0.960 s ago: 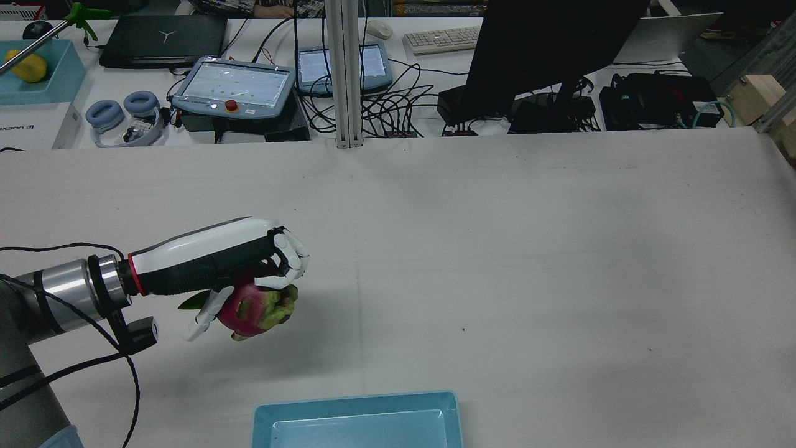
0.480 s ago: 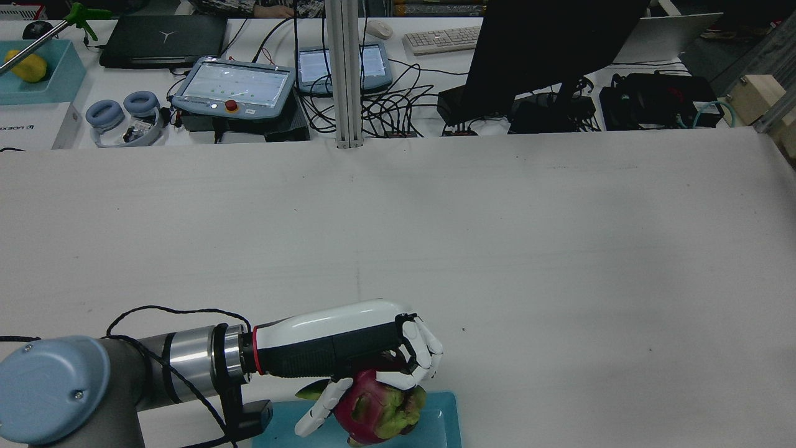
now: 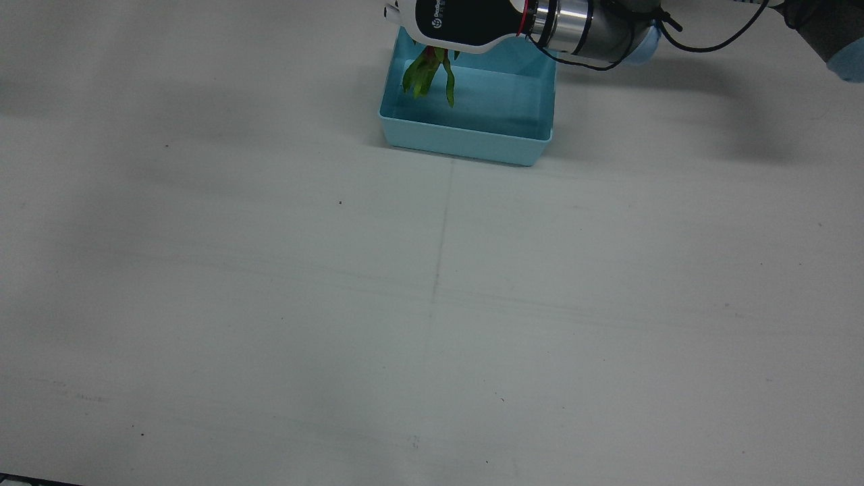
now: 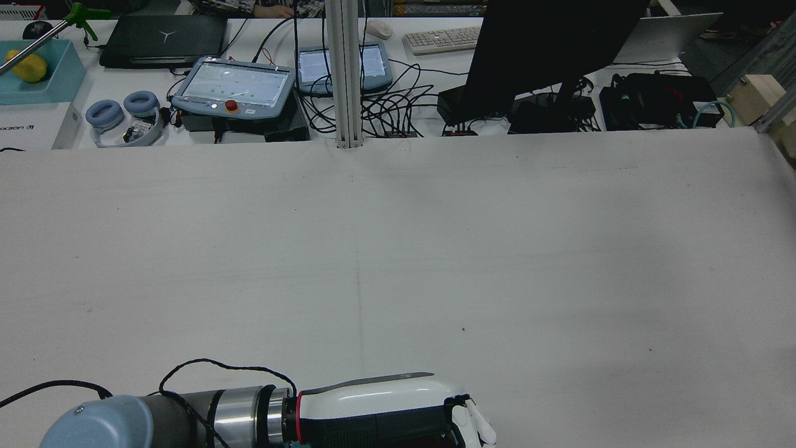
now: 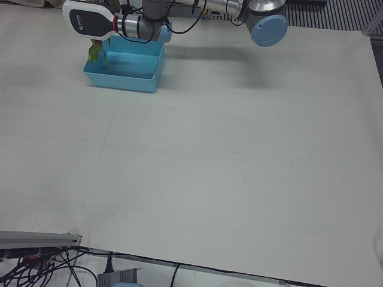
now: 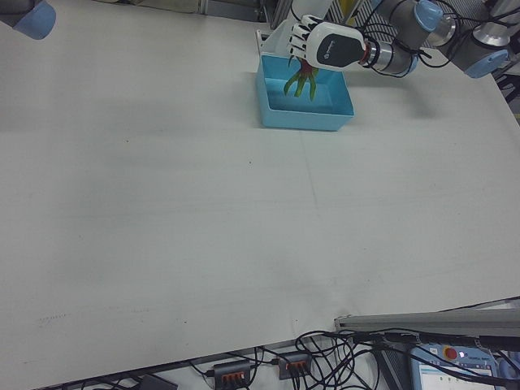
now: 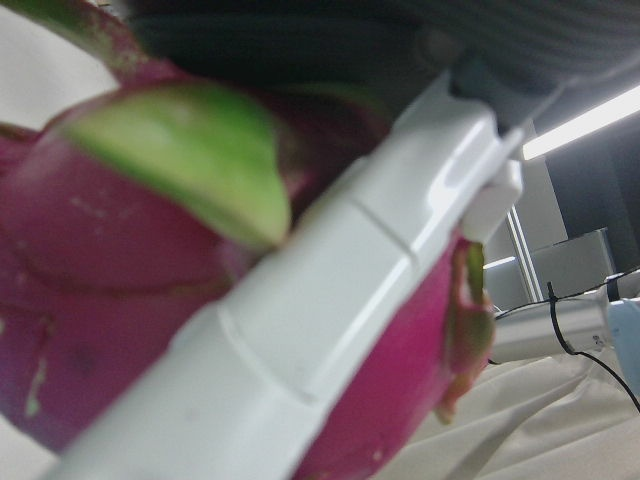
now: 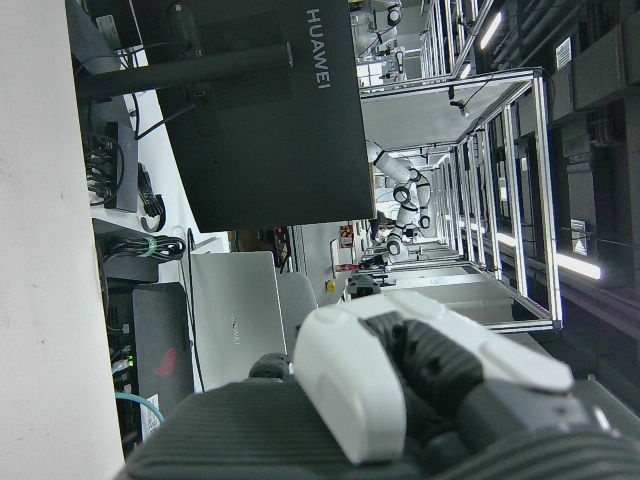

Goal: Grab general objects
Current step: 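Lower the dragon fruit into the blue tray with the left hand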

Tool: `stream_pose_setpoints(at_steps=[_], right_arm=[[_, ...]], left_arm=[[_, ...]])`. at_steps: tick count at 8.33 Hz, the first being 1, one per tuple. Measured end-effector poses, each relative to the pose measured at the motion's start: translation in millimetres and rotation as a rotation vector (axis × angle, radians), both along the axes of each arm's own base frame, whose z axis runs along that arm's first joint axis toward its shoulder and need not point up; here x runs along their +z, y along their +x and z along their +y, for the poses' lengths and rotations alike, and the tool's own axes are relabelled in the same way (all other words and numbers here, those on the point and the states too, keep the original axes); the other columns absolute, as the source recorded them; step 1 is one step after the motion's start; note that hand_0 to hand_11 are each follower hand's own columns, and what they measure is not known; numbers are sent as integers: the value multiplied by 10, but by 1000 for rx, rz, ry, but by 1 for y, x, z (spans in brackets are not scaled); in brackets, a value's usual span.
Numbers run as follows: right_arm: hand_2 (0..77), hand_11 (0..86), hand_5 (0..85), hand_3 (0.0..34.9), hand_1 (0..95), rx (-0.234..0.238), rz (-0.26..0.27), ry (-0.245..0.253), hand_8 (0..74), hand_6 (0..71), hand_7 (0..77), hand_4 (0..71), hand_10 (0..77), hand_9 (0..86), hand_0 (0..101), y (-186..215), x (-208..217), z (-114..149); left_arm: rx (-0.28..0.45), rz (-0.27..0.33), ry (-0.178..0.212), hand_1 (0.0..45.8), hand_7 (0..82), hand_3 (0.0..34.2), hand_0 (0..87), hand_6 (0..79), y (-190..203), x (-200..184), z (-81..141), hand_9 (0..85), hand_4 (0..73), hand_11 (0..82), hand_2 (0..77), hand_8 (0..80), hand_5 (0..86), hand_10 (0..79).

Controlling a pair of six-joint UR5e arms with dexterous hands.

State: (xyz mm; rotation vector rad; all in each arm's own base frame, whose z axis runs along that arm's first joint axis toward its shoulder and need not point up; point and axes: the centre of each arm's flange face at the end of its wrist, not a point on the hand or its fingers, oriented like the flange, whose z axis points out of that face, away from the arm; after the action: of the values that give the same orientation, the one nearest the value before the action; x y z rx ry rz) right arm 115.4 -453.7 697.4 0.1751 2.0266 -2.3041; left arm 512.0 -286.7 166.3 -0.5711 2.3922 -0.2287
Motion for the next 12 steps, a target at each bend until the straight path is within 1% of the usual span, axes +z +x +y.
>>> stream_pose_setpoints(at_steps=[1,2,4,5,6,7,8,9,10,11,12], right_arm=[[774,5,0,0,949,0,0,0,0,0,0,0,0,5,0,0,0,0],[774,0,0,0,949,0,0,0,0,0,0,0,0,5,0,0,0,0],[774,0,0,0,949,0,0,0,0,0,0,0,0,5,0,0,0,0],[774,0,0,0,949,0,0,0,0,0,0,0,0,5,0,0,0,0],[774,5,0,0,949,0,0,0,0,0,0,0,0,5,0,0,0,0],[774,5,0,0,949,0,0,1,0,0,0,0,0,5,0,0,0,0],[774,0,0,0,949,0,0,1,0,0,0,0,0,5,0,0,0,0],[774,5,0,0,949,0,0,1,0,0,0,0,0,5,0,0,-1,0],[774,5,0,0,949,1,0,1,0,0,0,0,0,5,0,0,-1,0],[774,0,0,0,949,1,0,1,0,0,0,0,0,5,0,0,-1,0],[774,0,0,0,949,0,0,1,0,0,0,0,0,5,0,0,-1,0]], left_arm=[[46,4,17,0,698,0,801,611,13,2,19,644,665,654,0,464,698,289],[70,9,30,0,698,0,801,611,20,3,29,644,665,654,0,464,698,289],[94,14,56,0,698,0,801,611,22,9,35,644,665,654,0,464,698,295],[100,18,63,0,698,0,800,611,21,18,36,638,649,654,0,436,709,289],[98,23,63,0,709,0,803,584,17,29,30,595,545,654,0,382,714,278],[90,28,57,0,753,0,812,502,11,38,20,491,431,665,0,262,714,267],[81,33,50,0,785,0,803,398,5,43,9,491,316,665,0,262,731,267],[77,39,43,0,769,0,804,267,-1,47,1,256,158,731,0,16,654,147],[78,42,38,0,769,0,804,267,-4,51,-3,256,158,731,0,16,654,147],[79,44,35,0,720,0,802,76,-6,55,-4,65,76,731,0,16,693,147],[80,46,35,0,704,0,802,87,-7,57,-4,82,76,731,0,16,693,142]])
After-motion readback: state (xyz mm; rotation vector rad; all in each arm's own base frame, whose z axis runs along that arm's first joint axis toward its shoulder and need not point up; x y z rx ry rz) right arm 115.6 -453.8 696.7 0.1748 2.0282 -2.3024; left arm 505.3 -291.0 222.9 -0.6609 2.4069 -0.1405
